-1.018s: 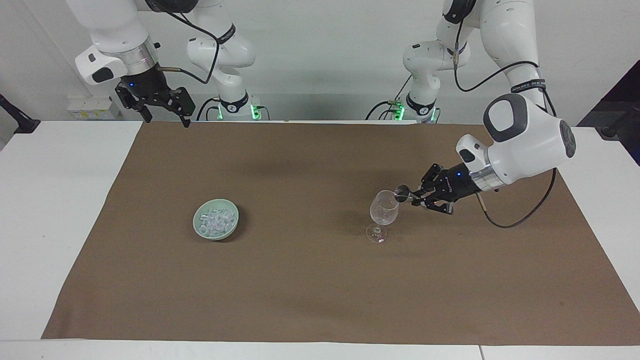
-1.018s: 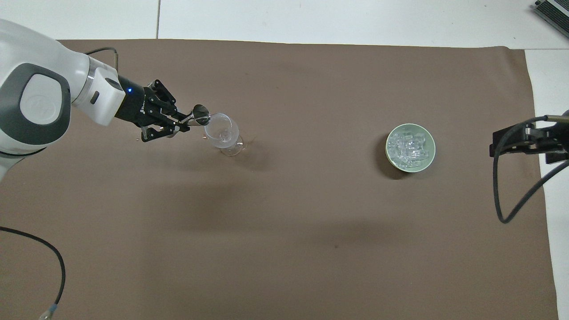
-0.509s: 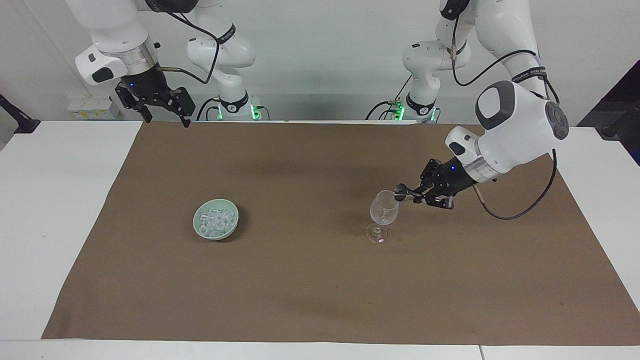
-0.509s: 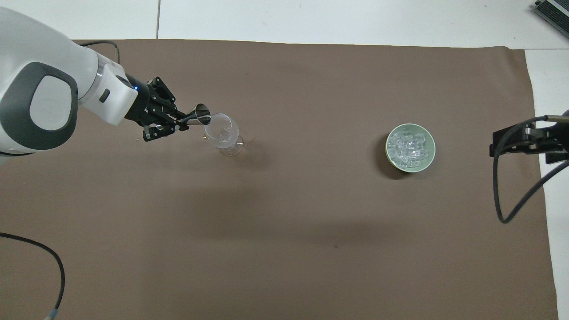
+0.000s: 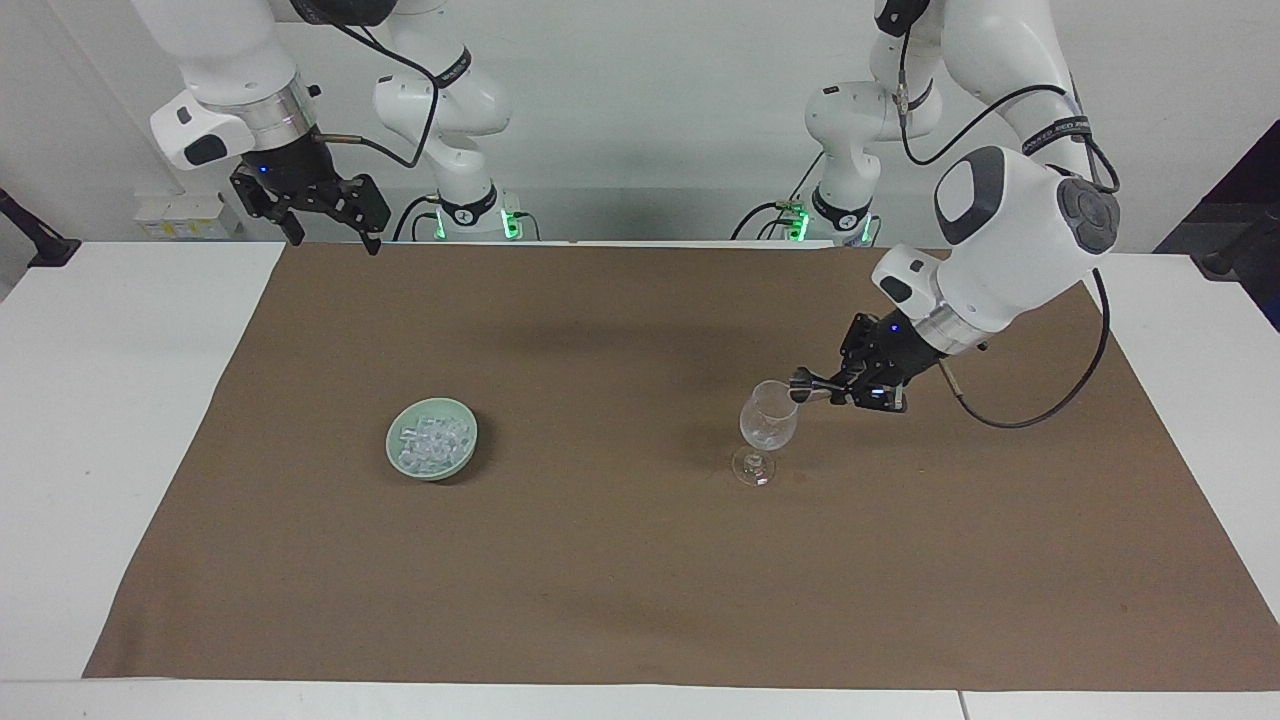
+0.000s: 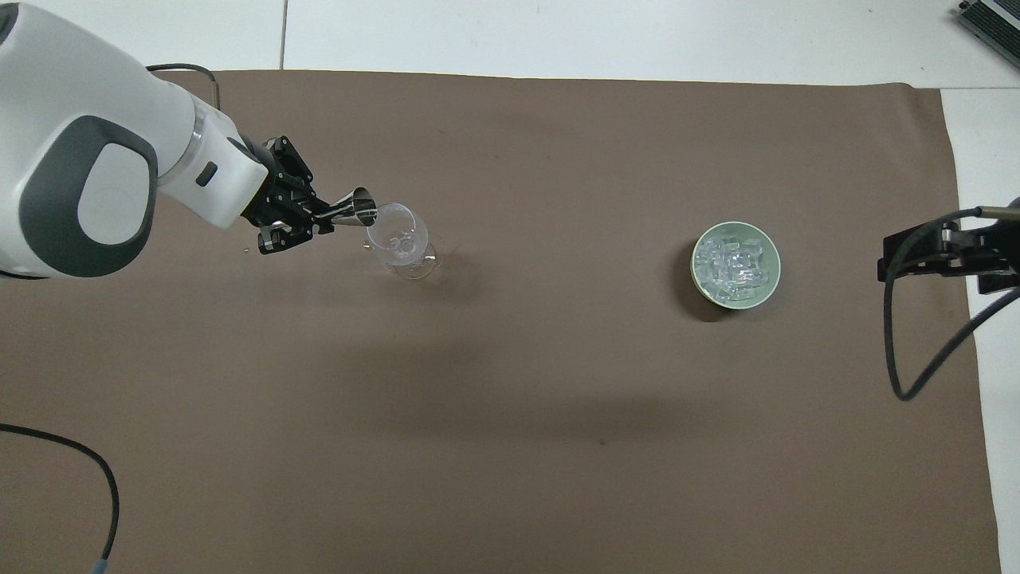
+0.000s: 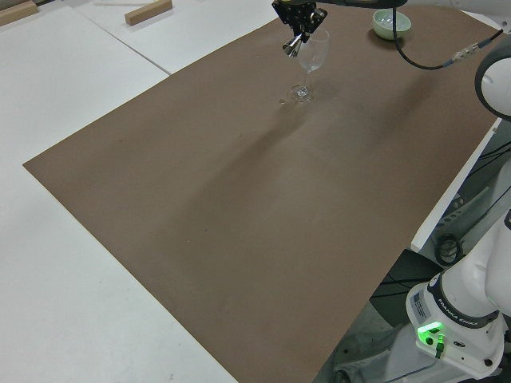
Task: Pour wine and add ice with both arms
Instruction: 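Tilt the metal cup over the glass cup with the left gripper, then carry the metal cup back with the left gripper while the right gripper reaches the bowl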
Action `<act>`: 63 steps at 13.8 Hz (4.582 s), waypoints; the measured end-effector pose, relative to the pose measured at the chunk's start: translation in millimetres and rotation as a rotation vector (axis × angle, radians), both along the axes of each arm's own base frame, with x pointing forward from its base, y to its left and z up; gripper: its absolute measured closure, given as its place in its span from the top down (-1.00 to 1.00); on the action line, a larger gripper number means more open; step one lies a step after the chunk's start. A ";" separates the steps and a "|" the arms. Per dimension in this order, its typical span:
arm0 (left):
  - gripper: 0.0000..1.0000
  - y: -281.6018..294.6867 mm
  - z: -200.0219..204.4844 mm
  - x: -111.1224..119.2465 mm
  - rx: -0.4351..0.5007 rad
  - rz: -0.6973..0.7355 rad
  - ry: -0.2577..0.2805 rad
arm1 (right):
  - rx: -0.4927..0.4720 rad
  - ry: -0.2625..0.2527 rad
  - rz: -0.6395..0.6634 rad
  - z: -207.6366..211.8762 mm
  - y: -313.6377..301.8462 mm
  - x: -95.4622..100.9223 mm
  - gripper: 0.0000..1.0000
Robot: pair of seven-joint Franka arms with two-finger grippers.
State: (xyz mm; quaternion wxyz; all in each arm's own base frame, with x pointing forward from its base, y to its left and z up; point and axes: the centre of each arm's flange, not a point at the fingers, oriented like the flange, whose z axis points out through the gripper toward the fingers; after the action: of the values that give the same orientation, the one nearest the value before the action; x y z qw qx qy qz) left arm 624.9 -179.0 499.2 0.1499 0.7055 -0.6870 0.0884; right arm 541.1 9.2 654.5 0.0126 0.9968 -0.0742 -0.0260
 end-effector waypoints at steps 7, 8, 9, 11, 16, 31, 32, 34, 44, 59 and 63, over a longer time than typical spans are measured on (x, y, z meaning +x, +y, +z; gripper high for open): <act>-0.59 -19.9 9.5 -5.3 0.127 -0.014 -0.047 | 0.000 0.000 0.000 0.0 0.2 0.0 1.00; -0.59 -24.4 13.7 -6.4 0.148 -0.017 -0.061 | 0.000 0.000 0.000 0.0 0.2 0.0 1.00; -0.59 -30.8 16.3 -8.5 0.167 -0.017 -0.070 | 0.000 0.000 0.000 0.0 0.2 0.0 1.00; -0.59 -40.7 17.2 -11.7 0.202 0.006 -0.076 | 0.000 0.000 0.000 0.0 0.2 0.0 1.00; -0.59 -53.6 16.1 -18.0 0.288 -0.012 -0.096 | 0.000 0.000 0.000 0.0 0.1 0.0 1.00; -0.59 -93.3 14.9 -36.2 0.460 -0.018 -0.161 | 0.000 0.000 0.000 0.0 0.2 0.0 1.00; -0.59 -94.0 15.7 -36.4 0.461 -0.010 -0.162 | 0.000 0.000 0.000 0.0 0.2 0.0 1.00; -0.59 -92.2 21.3 -35.9 0.463 -0.002 -0.161 | 0.000 0.000 0.000 0.0 0.1 0.0 1.00; -0.59 -7.7 35.2 -4.4 0.156 0.067 -0.033 | 0.001 -0.096 -0.010 -14.0 -7.1 17.1 1.00; -0.59 235.6 -126.5 34.2 -0.797 -0.077 -0.068 | -0.028 -0.149 0.114 -238.2 29.9 63.1 1.00; -0.59 278.0 -187.6 25.3 -0.935 -0.024 -0.054 | -0.099 -0.161 0.189 -273.5 50.1 61.4 1.00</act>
State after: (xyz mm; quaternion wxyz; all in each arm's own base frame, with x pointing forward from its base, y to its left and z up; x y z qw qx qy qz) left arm 650.3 99.0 311.6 0.4349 0.5518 -0.5852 0.4049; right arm 602.5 59.3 381.0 0.0579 0.9964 0.0180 0.0592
